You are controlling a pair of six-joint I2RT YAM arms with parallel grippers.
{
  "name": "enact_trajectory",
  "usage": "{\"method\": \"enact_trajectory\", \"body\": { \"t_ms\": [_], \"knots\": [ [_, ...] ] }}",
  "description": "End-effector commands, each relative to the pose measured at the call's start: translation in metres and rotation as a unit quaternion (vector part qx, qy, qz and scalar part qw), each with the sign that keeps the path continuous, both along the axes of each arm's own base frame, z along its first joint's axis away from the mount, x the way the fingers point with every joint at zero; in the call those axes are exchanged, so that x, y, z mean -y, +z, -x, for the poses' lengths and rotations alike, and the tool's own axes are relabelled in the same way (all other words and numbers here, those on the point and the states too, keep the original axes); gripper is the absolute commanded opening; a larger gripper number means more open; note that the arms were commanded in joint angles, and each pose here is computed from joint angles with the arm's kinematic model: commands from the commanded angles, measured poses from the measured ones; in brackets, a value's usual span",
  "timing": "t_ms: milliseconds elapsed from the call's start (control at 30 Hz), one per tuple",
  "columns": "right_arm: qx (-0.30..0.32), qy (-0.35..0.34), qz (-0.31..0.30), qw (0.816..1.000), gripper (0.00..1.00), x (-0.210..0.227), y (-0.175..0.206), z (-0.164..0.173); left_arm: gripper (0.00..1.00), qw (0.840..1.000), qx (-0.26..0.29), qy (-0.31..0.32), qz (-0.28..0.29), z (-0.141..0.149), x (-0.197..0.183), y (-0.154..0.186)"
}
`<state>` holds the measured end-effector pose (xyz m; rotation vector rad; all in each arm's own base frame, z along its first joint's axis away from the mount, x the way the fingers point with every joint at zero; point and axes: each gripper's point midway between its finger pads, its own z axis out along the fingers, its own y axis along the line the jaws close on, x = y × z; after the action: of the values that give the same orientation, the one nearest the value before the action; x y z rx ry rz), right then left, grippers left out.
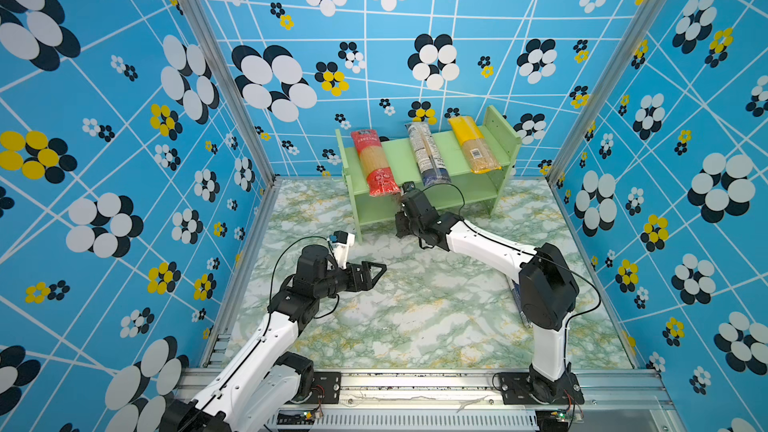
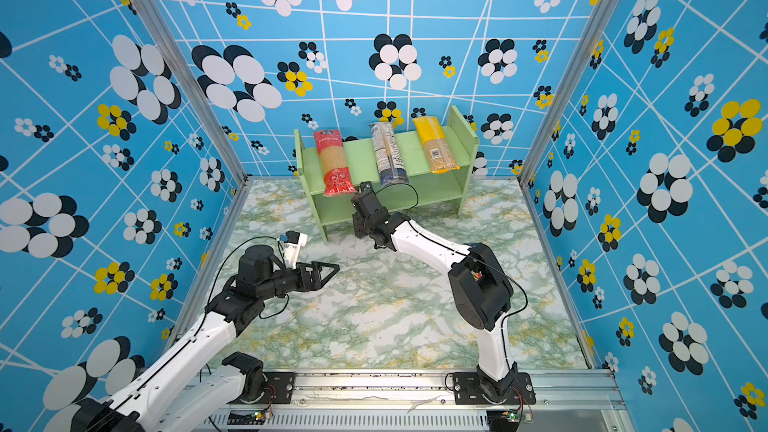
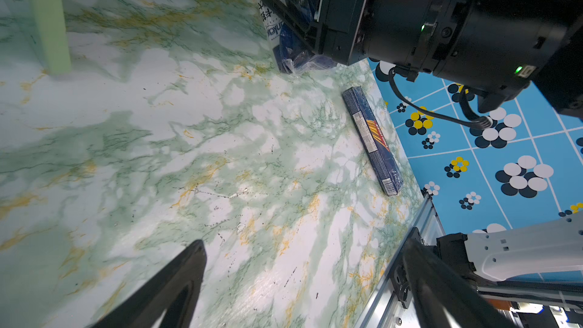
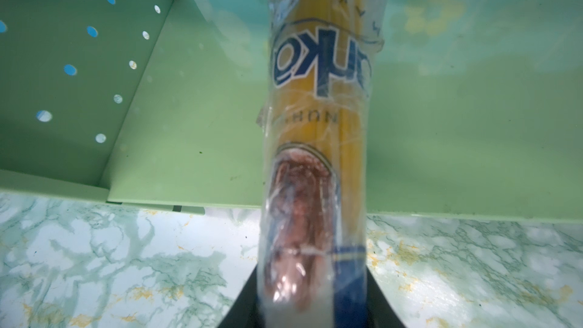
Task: Arrange pasta packages on shelves
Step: Place the pasta bag on the shelf.
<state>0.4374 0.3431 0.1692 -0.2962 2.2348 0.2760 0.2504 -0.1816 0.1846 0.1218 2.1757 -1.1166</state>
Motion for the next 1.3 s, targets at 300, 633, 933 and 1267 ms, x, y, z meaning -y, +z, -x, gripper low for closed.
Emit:
{"method": "enact_trajectory", "body": {
  "t_ms": [300, 633, 933, 1267],
  "knots": [
    [0.125, -0.037, -0.104, 0.986, 0.42, -0.005, 0.1, -0.038, 0.99, 1.0, -0.001, 0.002, -0.006, 0.002, -0.004, -0.006],
    [0.123, -0.037, -0.103, 0.986, 0.43, -0.004, 0.098, -0.037, 0.99, 1.0, 0.0, 0.002, -0.007, 0.002, -0.005, -0.006],
    [0.112, -0.026, -0.098, 0.988, 0.45, -0.005, 0.093, -0.033, 0.99, 1.0, -0.001, 0.004, -0.006, 0.002, -0.006, -0.007],
    [0.086, -0.012, -0.09, 0.992, 0.46, -0.003, 0.077, -0.021, 0.99, 1.0, -0.002, 0.007, -0.006, 0.002, -0.007, -0.007]
  ]
}}
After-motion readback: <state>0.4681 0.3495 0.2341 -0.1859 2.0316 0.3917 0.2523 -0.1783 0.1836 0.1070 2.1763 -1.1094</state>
